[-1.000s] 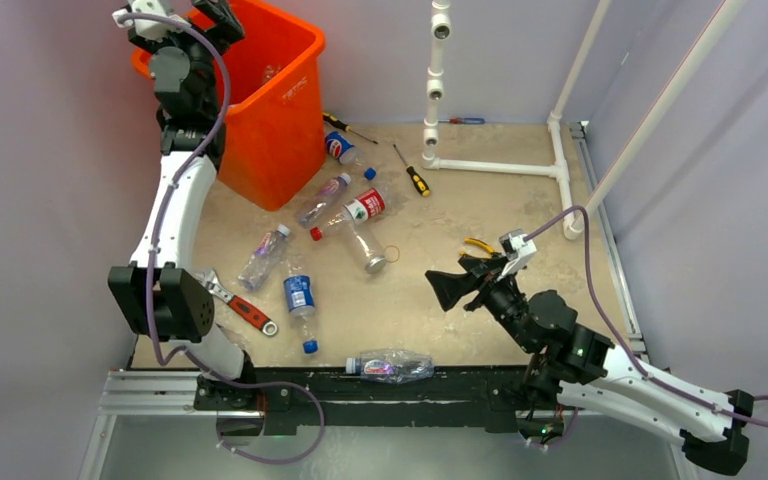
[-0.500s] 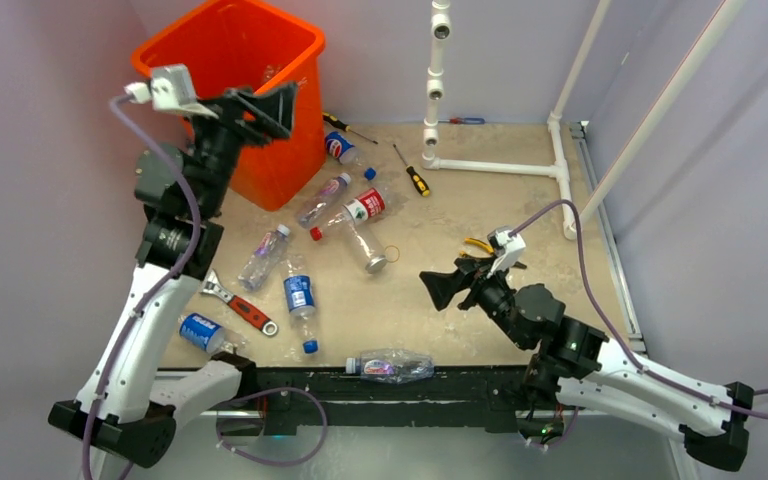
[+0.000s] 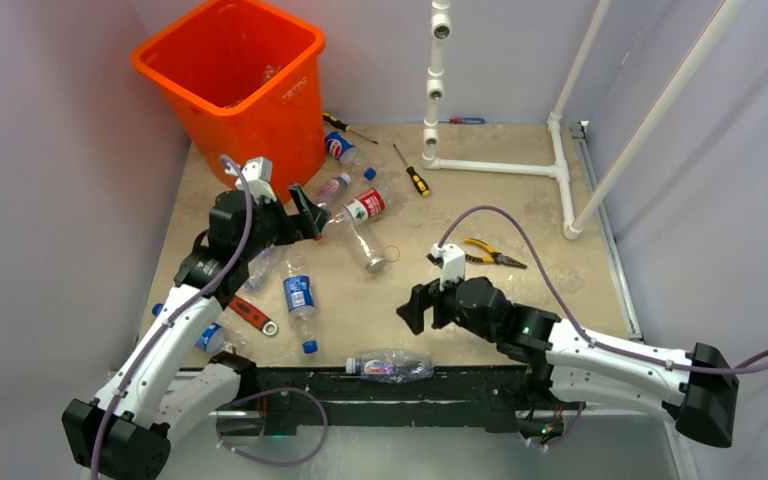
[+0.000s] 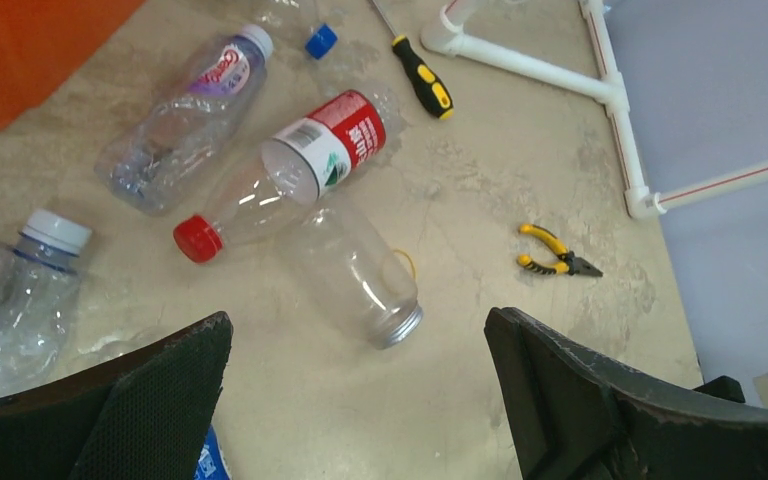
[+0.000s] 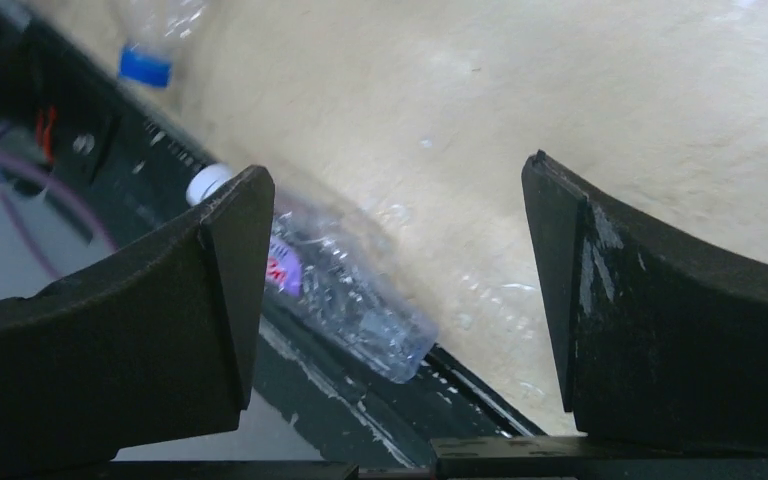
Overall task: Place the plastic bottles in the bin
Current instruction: Move the plastic bottle to the corner of the board.
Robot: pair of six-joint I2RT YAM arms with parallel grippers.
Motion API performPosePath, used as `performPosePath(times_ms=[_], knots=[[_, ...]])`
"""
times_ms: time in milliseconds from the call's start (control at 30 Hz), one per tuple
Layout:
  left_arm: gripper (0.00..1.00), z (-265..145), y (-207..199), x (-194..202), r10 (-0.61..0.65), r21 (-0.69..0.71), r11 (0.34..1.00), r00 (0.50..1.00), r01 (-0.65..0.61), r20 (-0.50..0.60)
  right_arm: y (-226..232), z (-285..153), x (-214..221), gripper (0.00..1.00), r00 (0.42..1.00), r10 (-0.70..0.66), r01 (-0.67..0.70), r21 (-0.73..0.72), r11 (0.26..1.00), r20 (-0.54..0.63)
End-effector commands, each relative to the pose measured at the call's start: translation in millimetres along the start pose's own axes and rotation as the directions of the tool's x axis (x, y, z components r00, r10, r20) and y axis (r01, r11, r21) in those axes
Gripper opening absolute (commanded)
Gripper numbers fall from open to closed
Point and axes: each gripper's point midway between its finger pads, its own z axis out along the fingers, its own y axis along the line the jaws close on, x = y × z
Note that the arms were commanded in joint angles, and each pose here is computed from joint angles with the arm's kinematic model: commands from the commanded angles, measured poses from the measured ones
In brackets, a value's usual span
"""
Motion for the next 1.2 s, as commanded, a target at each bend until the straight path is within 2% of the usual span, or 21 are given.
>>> performPosePath(times_ms=[0,67,167,367,600,1167], knots=[[0.99,-2,-1,23,-0.053,0.042,0.998,0.998,0.054,-0.037,55,-22,16,0.91,0.995,-0.032,0.001,-0.315,0.949,-0.093],[0.99,0,4,30,-0.062,0.035,0.997,0.997,0.063,-0.044,66,-28,25,0.98,0.989,-0.057,0.002,-0.374,0.927,-0.137],[0.99,2,5,34,-0.067,0.037,0.997,0.997,0.068,-0.045,75,-25,46,0.99,0.965,-0.131,0.036,-0.38,0.924,-0.228],[0.99,2,7,41,-0.064,0.042,0.997,0.996,0.067,-0.061,78,-4,91,0.99,0.872,-0.317,0.236,-0.247,0.94,-0.374],[0.99,1,2,33,-0.045,0.061,0.997,0.998,0.048,-0.047,82,4,104,0.99,0.821,-0.401,0.329,-0.236,0.914,-0.406],[0.99,7,2,50,-0.074,0.089,0.993,0.994,0.081,-0.08,78,11,138,0.99,0.736,-0.442,0.371,-0.241,0.897,-0.513]])
